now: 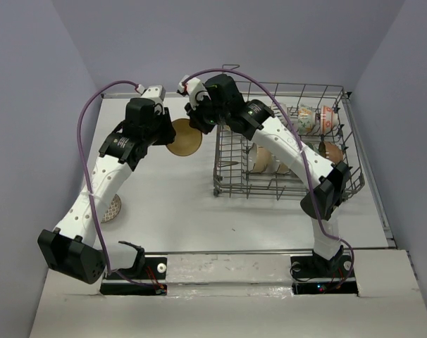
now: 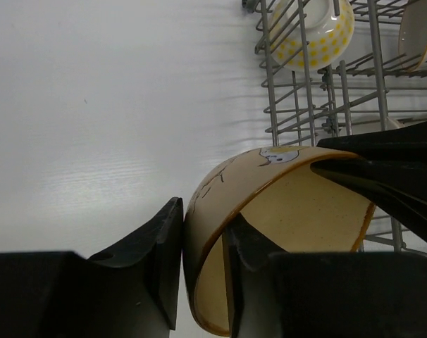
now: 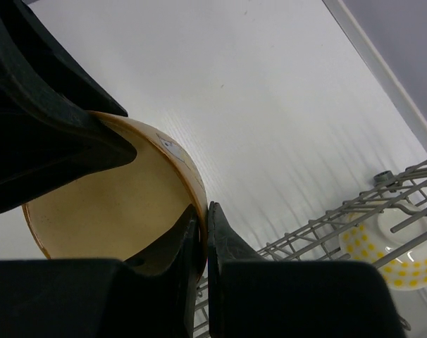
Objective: Load the bowls into the dish rack
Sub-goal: Pass from the right arm to the left
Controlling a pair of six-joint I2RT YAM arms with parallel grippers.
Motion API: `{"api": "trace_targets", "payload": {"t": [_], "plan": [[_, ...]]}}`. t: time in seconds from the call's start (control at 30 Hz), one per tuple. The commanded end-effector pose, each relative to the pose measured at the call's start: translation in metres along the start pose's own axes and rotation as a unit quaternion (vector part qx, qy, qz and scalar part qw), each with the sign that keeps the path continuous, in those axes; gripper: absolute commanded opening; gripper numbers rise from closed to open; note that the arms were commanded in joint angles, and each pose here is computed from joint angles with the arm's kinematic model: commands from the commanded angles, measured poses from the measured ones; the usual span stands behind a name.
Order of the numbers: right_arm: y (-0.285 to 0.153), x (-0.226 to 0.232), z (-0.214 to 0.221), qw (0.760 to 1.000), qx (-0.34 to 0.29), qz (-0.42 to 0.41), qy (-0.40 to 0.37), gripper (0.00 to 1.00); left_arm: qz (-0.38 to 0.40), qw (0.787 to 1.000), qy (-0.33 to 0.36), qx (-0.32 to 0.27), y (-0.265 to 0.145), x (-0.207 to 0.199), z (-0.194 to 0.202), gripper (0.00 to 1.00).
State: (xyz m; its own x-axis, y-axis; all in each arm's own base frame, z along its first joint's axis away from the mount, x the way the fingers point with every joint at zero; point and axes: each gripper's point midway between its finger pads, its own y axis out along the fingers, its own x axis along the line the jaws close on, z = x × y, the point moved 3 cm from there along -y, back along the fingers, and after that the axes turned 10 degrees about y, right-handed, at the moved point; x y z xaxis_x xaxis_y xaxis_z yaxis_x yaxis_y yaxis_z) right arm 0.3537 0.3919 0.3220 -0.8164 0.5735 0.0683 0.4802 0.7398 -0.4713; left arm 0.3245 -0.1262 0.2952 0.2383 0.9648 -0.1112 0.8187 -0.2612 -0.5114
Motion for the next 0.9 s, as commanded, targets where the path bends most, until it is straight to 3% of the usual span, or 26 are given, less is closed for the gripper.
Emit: {"api": "trace_targets", "payload": {"t": [0.0, 0.23, 0.4, 0.47, 0.5, 0.6, 0.87], "plan": [[-0.042, 0.026, -0.047, 0.993, -0.08, -0.064, -0.053, 0.02, -0.006, 0.999, 0.001, -0.034, -0.009, 0.002, -0.02, 0.27], [-0.04, 0.025, -0.051, 0.991, -0.088, -0.065, -0.074, 0.02, -0.006, 0.999, 0.002, -0.033, -0.011, 0.003, -0.019, 0.0], [-0.032, 0.022, -0.042, 0.992, -0.077, -0.062, -0.077, 0.02, -0.006, 0.999, 0.003, -0.037, -0.013, 0.003, -0.021, 0.0], [-0.031, 0.016, -0.04, 0.994, -0.073, -0.041, -0.076, 0.1, -0.006, 0.999, 0.003, -0.039, -0.014, 0.003, -0.022, 0.0], [-0.03, 0.014, -0.038, 0.994, -0.07, -0.035, -0.077, 0.23, -0.007, 0.999, 0.003, -0.037, -0.013, 0.003, -0.021, 0.0], [-0.036, 0.006, -0.039, 0.994, -0.073, -0.006, -0.08, 0.37, -0.009, 0.999, 0.002, -0.039, -0.014, 0.003, -0.022, 0.0], [-0.055, -0.018, -0.049, 0.988, -0.102, 0.086, -0.079, 0.61, -0.005, 0.999, 0.0, -0.041, -0.012, 0.002, -0.023, 0.0]]}}
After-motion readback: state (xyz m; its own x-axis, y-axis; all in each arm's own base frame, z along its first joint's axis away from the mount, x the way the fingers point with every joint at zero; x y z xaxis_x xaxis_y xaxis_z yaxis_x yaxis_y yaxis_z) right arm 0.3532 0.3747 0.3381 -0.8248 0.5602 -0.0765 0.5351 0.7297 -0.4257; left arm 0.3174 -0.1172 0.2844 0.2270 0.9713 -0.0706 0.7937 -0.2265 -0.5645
